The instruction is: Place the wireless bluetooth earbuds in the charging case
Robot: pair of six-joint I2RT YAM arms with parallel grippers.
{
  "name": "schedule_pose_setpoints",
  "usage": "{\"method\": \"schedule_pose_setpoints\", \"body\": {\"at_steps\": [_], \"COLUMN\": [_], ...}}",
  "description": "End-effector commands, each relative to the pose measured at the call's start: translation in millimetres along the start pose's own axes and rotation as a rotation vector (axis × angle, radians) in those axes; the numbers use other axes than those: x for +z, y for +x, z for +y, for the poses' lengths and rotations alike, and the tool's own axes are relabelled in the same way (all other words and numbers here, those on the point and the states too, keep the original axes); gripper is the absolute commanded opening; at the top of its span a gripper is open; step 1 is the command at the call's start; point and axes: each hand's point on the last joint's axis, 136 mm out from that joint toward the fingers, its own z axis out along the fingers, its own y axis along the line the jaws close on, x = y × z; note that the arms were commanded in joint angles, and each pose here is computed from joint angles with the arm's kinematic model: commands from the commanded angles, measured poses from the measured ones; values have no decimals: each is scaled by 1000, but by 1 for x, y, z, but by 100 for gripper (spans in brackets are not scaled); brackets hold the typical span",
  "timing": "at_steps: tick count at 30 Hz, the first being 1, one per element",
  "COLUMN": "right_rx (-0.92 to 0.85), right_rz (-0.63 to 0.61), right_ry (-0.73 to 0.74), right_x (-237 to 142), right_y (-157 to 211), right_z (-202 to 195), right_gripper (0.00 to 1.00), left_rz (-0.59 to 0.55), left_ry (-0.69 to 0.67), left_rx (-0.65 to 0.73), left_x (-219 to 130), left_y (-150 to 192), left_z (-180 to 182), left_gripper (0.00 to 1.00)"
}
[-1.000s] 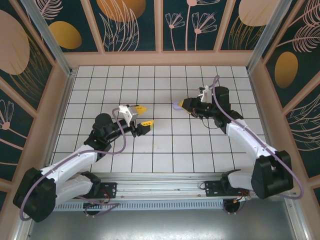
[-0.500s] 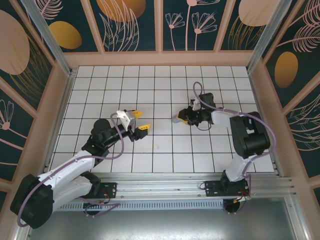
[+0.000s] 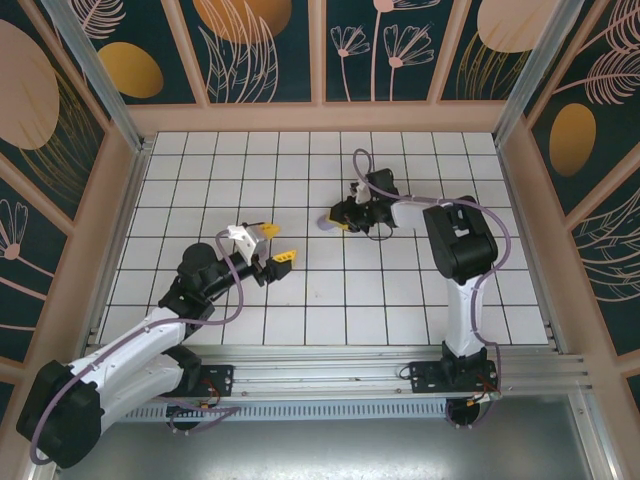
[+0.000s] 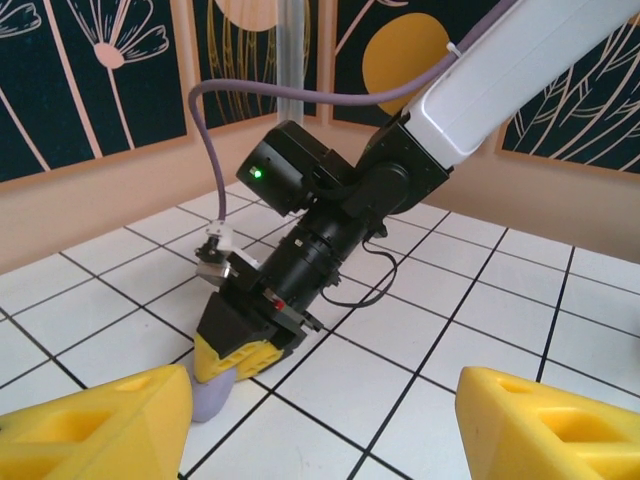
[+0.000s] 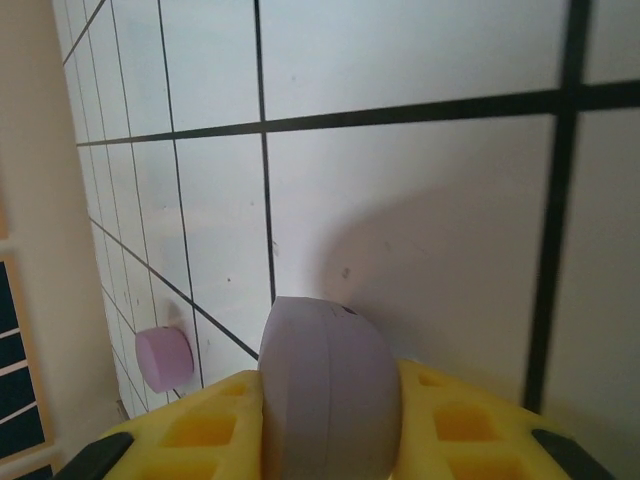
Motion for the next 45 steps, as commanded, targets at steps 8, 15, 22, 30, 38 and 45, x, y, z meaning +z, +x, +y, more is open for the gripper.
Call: {"method": "schedule_pose_setpoints", "body": {"at_steps": [8, 15, 22, 30, 38, 45], "right_rx": [-30, -88, -172, -320, -430, -307], "right_rz": [-25, -72, -141, -302, -668, -1058], "right_ry": [122, 178, 200, 256, 333, 550], "right_x": [-5, -26, -59, -132, -252, -338], "right_y": [-3, -12, -22, -30, -31, -33], "right_z": [-11, 3, 31, 59, 50, -35], "right_gripper": [44, 58, 58, 60, 75, 96], "left_rz": [1, -9, 20, 17, -46, 1], "left_ry": [-44, -71, -289, -683, -920, -1207], "left_rx": [25, 28, 14, -76, -190, -140], "left_x": [-2, 1, -4, -37, -71, -113], "left_y": [2, -6, -13, -22, -16, 20], "left_z": [6, 12, 50, 135, 196, 229], "left_gripper": [70, 72, 82, 97, 98, 98]}}
